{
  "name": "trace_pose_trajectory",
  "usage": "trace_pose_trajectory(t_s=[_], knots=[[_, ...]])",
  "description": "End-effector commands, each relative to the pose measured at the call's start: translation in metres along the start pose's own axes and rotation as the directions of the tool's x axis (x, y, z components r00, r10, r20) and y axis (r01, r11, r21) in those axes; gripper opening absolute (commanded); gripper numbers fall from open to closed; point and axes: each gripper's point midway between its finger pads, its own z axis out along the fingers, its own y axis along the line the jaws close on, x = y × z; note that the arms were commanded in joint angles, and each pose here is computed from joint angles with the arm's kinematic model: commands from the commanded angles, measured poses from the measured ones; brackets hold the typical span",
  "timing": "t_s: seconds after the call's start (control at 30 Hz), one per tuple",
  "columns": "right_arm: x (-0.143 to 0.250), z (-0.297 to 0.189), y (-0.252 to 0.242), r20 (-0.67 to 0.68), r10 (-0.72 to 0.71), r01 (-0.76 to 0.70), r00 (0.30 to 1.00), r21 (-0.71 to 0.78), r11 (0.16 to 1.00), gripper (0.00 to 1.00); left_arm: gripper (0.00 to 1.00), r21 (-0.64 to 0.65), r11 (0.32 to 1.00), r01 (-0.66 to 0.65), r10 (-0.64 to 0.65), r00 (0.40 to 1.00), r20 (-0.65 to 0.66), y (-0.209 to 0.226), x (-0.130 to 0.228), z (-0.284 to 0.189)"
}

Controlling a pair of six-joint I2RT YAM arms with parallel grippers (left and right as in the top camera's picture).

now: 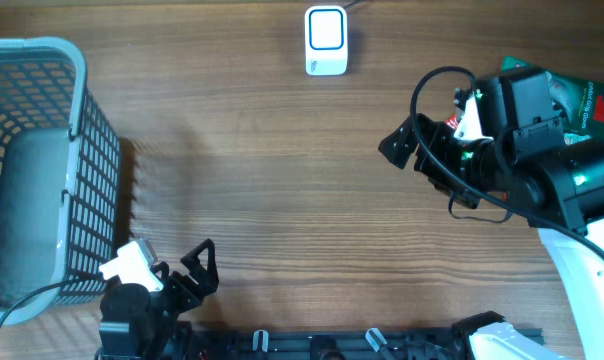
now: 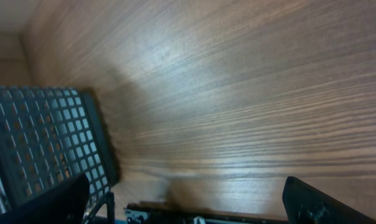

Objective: Scan the item barcode

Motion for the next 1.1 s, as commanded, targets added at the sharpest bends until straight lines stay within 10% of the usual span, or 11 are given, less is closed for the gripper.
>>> trace_pose_trajectory(t_s=[0.0,0.23,0.57,1.07], knots=[[-0.021,0.0,0.002,0.099,-0.1,0.098,0.99,0.027,0.995,1.0,1.0,0.0,1.0,0.006,-0.006,1.0,0.001,0.0,0.0,0.001],[-0.089,-0.026,0.071,0.455,-0.606,0.654,0.653,0.065,0.754,0.99,1.0,0.001,1.0,0.006,-0.006,1.0,0.0,0.0,0.0,0.001],[-0.106,-0.085,0.108,0.644,-0.704,0.8,0.3,0.232,0.553,1.0,1.0,0.001,1.0,0.006,-0.006,1.0,0.0,0.0,0.0,0.001],[-0.028,-0.131,-0.005,0.829,-0.559,0.684,-0.011,0.414,0.6,1.0,1.0,0.001,1.0,0.006,-0.006,1.0,0.0,0.0,0.0,0.001]])
